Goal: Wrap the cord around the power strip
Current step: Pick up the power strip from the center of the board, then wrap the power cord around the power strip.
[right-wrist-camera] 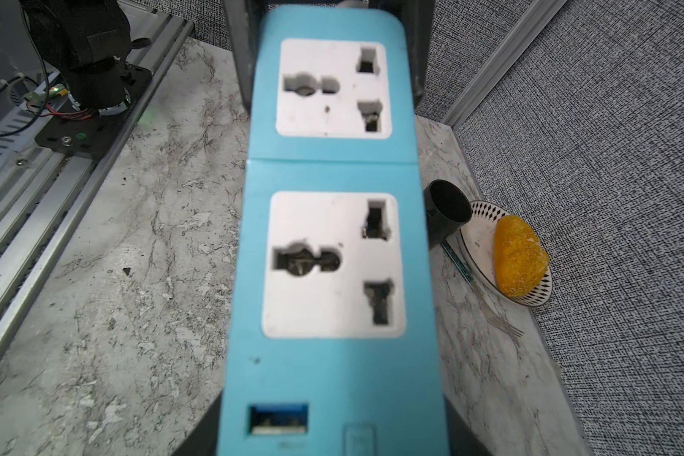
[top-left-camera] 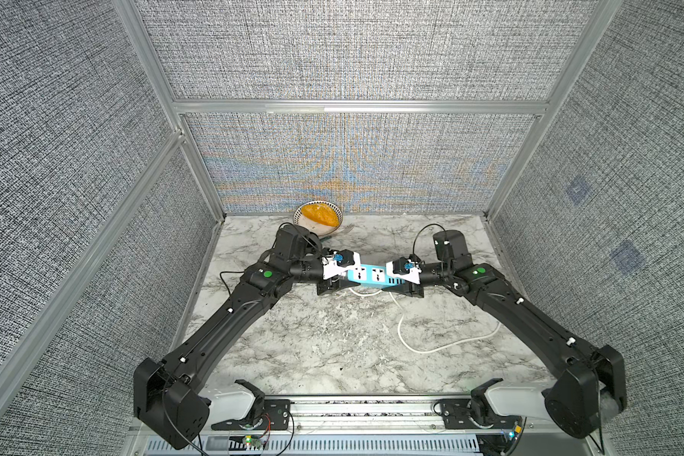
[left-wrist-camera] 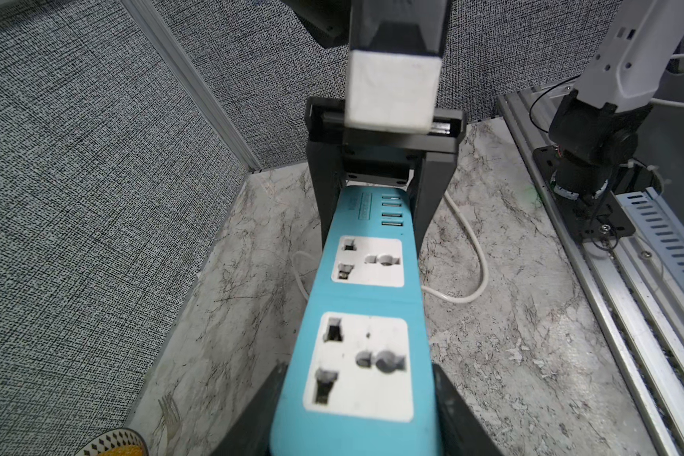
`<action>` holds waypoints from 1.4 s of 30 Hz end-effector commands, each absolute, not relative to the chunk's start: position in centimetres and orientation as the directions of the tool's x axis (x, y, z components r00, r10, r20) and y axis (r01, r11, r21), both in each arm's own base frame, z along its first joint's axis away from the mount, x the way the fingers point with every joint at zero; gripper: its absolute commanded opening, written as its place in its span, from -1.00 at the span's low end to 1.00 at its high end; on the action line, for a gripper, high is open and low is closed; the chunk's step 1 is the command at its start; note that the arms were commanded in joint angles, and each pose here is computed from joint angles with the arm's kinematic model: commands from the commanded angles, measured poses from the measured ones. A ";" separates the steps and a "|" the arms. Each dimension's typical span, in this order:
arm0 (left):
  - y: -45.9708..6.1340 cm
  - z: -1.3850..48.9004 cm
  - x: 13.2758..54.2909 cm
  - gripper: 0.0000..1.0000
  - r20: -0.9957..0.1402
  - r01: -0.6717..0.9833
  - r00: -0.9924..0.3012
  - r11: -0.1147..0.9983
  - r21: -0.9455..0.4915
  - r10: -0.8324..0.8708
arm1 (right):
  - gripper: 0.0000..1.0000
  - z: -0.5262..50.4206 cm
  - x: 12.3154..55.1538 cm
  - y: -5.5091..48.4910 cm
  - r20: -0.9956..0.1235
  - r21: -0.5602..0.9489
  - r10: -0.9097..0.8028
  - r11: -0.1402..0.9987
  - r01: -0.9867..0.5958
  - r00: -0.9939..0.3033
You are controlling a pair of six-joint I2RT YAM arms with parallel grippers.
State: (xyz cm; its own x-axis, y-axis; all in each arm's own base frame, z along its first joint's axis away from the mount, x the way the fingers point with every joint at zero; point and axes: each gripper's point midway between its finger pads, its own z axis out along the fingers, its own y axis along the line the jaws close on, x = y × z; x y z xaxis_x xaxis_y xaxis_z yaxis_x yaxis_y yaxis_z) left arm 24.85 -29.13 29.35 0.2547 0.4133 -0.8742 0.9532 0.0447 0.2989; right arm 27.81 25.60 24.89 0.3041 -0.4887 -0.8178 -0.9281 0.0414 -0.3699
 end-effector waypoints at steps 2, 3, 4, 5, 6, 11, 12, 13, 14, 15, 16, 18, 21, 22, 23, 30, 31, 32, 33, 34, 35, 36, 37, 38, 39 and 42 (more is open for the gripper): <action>-29.5 30.4 26.0 -0.82 -0.886 0.948 0.247 0.093 0.305 0.394 | -0.47 26.8 28.4 26.0 -0.840 -0.392 -0.436 0.076 -0.917 0.323; -29.4 30.2 26.2 -0.57 -0.885 0.947 0.238 0.104 0.302 0.400 | -0.51 26.8 28.5 26.0 -0.842 -0.393 -0.434 0.082 -0.916 0.322; -29.4 30.2 26.5 -0.16 -0.885 0.946 0.232 0.120 0.302 0.403 | -0.54 26.8 28.6 25.9 -0.843 -0.390 -0.433 0.087 -0.916 0.318; -29.3 30.2 26.8 0.08 -0.886 0.942 0.223 0.142 0.303 0.406 | -0.59 26.8 28.8 25.7 -0.845 -0.387 -0.434 0.092 -0.917 0.313; -29.2 30.5 27.3 0.36 -0.888 0.934 0.220 0.177 0.312 0.404 | -0.63 26.7 29.0 25.5 -0.848 -0.380 -0.434 0.100 -0.920 0.303; -26.7 33.2 30.5 0.99 -0.902 0.824 0.207 0.429 0.370 0.380 | -0.80 27.1 29.9 24.2 -0.884 -0.335 -0.391 0.151 -0.930 0.255; -26.0 33.4 30.9 0.99 -0.904 0.807 0.205 0.459 0.373 0.374 | -0.82 27.2 30.1 24.0 -0.887 -0.337 -0.385 0.164 -0.927 0.254; -25.3 33.5 31.3 0.99 -0.907 0.790 0.192 0.490 0.369 0.374 | -0.83 27.3 30.1 23.9 -0.889 -0.337 -0.381 0.170 -0.926 0.253; -24.6 33.5 31.7 0.99 -0.913 0.780 0.173 0.514 0.357 0.371 | -0.84 27.4 30.2 23.8 -0.890 -0.337 -0.380 0.177 -0.925 0.252; -23.8 33.4 32.1 0.99 -0.921 0.774 0.154 0.535 0.338 0.359 | -0.85 27.6 30.2 23.7 -0.893 -0.334 -0.374 0.180 -0.925 0.249; -23.1 33.1 32.4 0.99 -0.931 0.769 0.134 0.556 0.314 0.341 | -0.86 27.8 30.2 23.7 -0.898 -0.330 -0.364 0.181 -0.927 0.248; -22.1 32.7 32.9 0.99 -0.947 0.753 0.119 0.594 0.282 0.300 | -0.87 28.3 30.3 23.6 -0.904 -0.328 -0.348 0.187 -0.926 0.249; -20.6 31.4 34.3 0.99 -0.962 0.712 0.100 0.657 0.248 0.255 | -0.89 28.9 30.1 23.6 -0.910 -0.325 -0.328 0.187 -0.927 0.253; -20.3 30.8 34.8 0.99 -0.965 0.705 0.095 0.668 0.239 0.245 | -0.90 29.0 29.9 23.7 -0.912 -0.324 -0.319 0.179 -0.929 0.257; -20.2 30.3 35.1 0.98 -0.965 0.703 0.099 0.670 0.240 0.243 | -0.90 29.1 29.8 23.6 -0.914 -0.323 -0.315 0.177 -0.930 0.258; -19.4 29.3 39.7 0.89 -0.987 0.649 0.104 0.744 0.158 0.119 | -0.90 29.8 29.2 23.7 -0.920 -0.307 -0.301 0.163 -0.937 0.249; -19.8 29.3 40.3 0.88 -0.990 0.658 0.105 0.739 0.142 0.097 | -0.90 29.9 29.1 23.7 -0.921 -0.308 -0.299 0.163 -0.937 0.251; -20.1 29.2 40.7 0.86 -0.992 0.670 0.100 0.732 0.125 0.077 | -0.91 30.1 29.0 23.7 -0.921 -0.308 -0.297 0.163 -0.937 0.251; -20.6 29.1 41.2 0.83 -0.994 0.686 0.098 0.720 0.108 0.056 | -0.91 30.3 28.9 23.8 -0.922 -0.309 -0.294 0.162 -0.937 0.253; -21.0 29.0 41.4 0.81 -0.995 0.703 0.095 0.705 0.094 0.038 | -0.91 30.6 28.8 23.8 -0.922 -0.314 -0.290 0.164 -0.935 0.259; -21.7 28.8 41.7 0.78 -0.996 0.728 0.089 0.681 0.081 0.022 | -0.92 30.9 28.9 23.7 -0.922 -0.319 -0.285 0.171 -0.932 0.264; -22.3 28.4 41.9 0.73 -0.997 0.753 0.079 0.654 0.067 0.011 | -0.93 31.2 28.9 23.7 -0.920 -0.329 -0.281 0.179 -0.927 0.272; -22.6 28.0 42.1 0.70 -0.998 0.766 0.068 0.641 0.051 -0.001 | -0.93 31.6 28.9 23.7 -0.919 -0.339 -0.275 0.185 -0.922 0.283; -22.8 27.7 42.5 0.69 -0.998 0.770 0.064 0.637 0.035 -0.022 | -0.93 32.0 28.9 23.7 -0.918 -0.348 -0.267 0.190 -0.918 0.293; -22.9 27.5 42.8 0.69 -0.997 0.770 0.068 0.637 0.025 -0.043 | -0.93 32.4 28.9 23.7 -0.918 -0.353 -0.260 0.193 -0.916 0.299; -23.2 26.9 43.3 0.65 -0.993 0.777 0.063 0.629 -0.015 -0.101 | -0.93 33.0 29.1 23.8 -0.921 -0.349 -0.252 0.196 -0.916 0.297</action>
State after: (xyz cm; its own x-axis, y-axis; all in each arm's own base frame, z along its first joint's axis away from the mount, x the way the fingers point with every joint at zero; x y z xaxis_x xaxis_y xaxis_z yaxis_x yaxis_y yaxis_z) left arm 43.55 -22.65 24.30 -0.0124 0.0072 -0.9999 0.7479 0.6638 -0.0045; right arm 29.06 23.49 31.23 0.2626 -0.2923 -0.9196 -0.9244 0.1969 -0.3265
